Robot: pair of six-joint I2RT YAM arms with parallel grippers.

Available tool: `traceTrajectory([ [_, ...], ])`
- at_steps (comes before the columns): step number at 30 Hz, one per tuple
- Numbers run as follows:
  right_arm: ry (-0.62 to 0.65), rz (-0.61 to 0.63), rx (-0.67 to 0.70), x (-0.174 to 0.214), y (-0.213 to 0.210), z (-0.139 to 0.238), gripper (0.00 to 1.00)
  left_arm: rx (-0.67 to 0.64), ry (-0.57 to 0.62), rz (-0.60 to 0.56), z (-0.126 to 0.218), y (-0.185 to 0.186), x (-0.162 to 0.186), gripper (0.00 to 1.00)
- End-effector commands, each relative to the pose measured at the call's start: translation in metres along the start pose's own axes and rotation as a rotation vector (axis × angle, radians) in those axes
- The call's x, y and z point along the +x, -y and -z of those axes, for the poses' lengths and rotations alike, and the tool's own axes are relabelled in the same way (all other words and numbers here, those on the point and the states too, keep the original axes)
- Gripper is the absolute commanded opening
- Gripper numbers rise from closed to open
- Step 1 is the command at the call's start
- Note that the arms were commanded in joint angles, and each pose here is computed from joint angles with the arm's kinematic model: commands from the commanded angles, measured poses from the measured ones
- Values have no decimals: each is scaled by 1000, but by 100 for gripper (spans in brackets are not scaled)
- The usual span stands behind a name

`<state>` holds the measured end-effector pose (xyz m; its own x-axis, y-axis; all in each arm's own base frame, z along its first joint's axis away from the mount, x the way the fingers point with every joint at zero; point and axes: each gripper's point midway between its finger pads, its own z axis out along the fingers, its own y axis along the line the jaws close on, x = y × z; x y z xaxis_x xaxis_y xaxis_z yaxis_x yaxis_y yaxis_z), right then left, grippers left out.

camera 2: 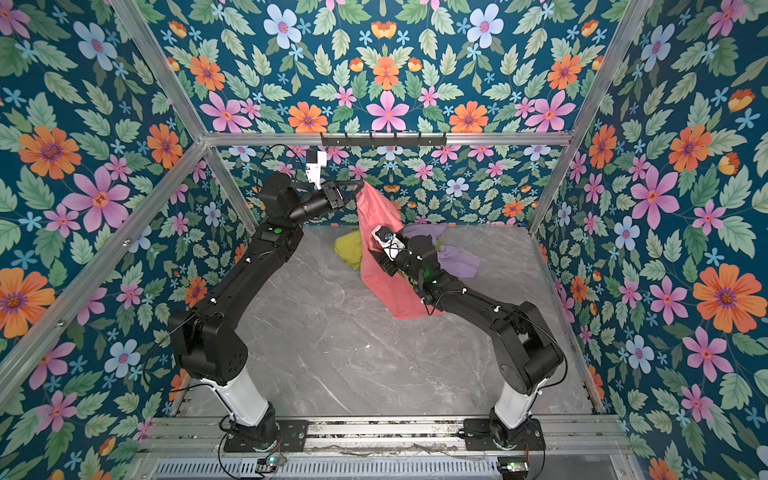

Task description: Pick out a specific cloth from the pile

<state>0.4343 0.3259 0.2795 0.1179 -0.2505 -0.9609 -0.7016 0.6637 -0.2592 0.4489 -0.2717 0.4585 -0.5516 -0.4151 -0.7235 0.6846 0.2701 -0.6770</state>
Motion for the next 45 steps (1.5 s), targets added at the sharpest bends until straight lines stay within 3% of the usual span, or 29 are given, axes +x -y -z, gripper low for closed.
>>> traceTrajectory([
  [1, 43, 5, 8, -13, 3, -1, 33, 49, 53, -70, 3, 19, -13, 0],
  [4, 49, 4, 8, -16, 4, 1, 14, 44, 50, -67, 2, 15, -11, 0],
  [9, 70, 5, 1, -30, 4, 7, 0, 22, 44, -65, 1, 3, -6, 0],
  [24, 164, 77, 41, -88, 18, 28, 0, -12, 39, -43, -10, -28, -1, 0],
  [45, 204, 155, 59, -130, 30, 40, 0, -10, 49, -9, -16, -49, -6, 0],
])
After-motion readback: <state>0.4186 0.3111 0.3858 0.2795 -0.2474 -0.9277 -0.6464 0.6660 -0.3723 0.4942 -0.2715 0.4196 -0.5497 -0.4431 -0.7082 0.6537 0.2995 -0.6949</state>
